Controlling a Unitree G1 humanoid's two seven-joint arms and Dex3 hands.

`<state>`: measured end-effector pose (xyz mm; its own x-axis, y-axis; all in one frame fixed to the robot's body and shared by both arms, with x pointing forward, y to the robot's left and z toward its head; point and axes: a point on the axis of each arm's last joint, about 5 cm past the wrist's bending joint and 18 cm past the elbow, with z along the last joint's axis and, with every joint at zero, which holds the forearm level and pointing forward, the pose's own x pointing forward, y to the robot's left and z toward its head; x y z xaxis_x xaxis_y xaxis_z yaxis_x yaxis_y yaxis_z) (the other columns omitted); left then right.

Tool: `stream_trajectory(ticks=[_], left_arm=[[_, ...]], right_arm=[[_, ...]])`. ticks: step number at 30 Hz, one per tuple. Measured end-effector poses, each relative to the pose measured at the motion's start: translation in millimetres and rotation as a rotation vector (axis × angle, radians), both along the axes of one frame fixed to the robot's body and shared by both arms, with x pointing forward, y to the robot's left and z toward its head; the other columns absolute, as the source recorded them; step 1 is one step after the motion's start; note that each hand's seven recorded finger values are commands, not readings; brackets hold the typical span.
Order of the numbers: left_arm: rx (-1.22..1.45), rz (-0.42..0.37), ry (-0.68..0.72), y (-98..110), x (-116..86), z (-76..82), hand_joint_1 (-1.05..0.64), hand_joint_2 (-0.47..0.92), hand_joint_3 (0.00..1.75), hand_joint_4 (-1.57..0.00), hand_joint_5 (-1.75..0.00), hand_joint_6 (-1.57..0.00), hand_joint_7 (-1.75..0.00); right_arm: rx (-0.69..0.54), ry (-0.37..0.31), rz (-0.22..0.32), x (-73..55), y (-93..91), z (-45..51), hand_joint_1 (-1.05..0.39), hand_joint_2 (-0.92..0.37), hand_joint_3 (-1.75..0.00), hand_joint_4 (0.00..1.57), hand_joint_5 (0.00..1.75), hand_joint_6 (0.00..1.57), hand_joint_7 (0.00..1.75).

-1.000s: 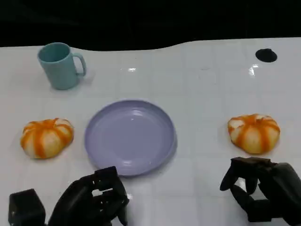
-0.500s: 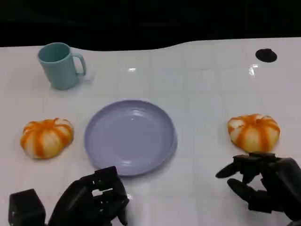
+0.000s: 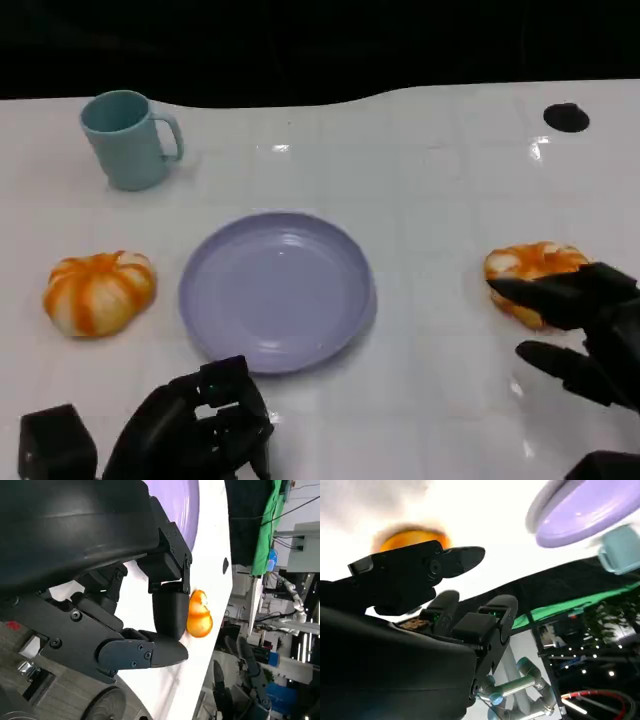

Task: Grasp the bread from the table and place it into the plate.

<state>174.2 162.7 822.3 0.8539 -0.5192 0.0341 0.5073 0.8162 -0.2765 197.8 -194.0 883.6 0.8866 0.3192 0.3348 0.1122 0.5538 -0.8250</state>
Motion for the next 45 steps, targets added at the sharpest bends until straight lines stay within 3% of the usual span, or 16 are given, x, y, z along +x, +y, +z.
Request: stream_trajectory(ticks=[9,14,25,32,45], left_arm=[[-0.001,-0.001,0.003,0,0,0.0,-0.57,0.73,0.55,-0.78,-1.75,-0.76,-1.42],[-0.001,0.000,0.003,0,0,-0.1,-0.59,0.73,0.55,-0.77,-1.75,-0.75,-1.43],[-0.001,0.000,0.002,0,0,0.0,-0.60,0.72,0.55,-0.78,-1.75,-0.75,-1.45],[-0.005,-0.001,0.002,-1,0,0.4,-0.59,0.72,0.57,-0.79,-1.75,-0.75,-1.44],[-0.009,0.004,0.001,-2,-2,2.4,-0.58,0.71,0.58,-0.78,-1.75,-0.75,-1.43]], right_arm=[[-0.176,0.089,-0.082,9.2,-1.9,13.8,-0.55,-0.92,-0.02,0.07,0.31,0.29,0.00],[-0.236,0.131,-0.077,16.7,1.8,16.2,-0.57,-0.91,-0.01,0.04,0.31,0.27,0.00],[-0.404,0.221,-0.081,49.2,13.1,19.7,-0.54,-0.85,0.00,0.05,0.32,0.26,0.01],[-0.447,0.284,-0.093,66.6,19.4,17.3,-0.55,-0.83,0.00,0.12,0.28,0.32,0.02],[-0.542,0.421,-0.113,82.5,21.9,-1.9,-0.50,-0.86,-0.01,0.17,0.16,0.33,0.00]])
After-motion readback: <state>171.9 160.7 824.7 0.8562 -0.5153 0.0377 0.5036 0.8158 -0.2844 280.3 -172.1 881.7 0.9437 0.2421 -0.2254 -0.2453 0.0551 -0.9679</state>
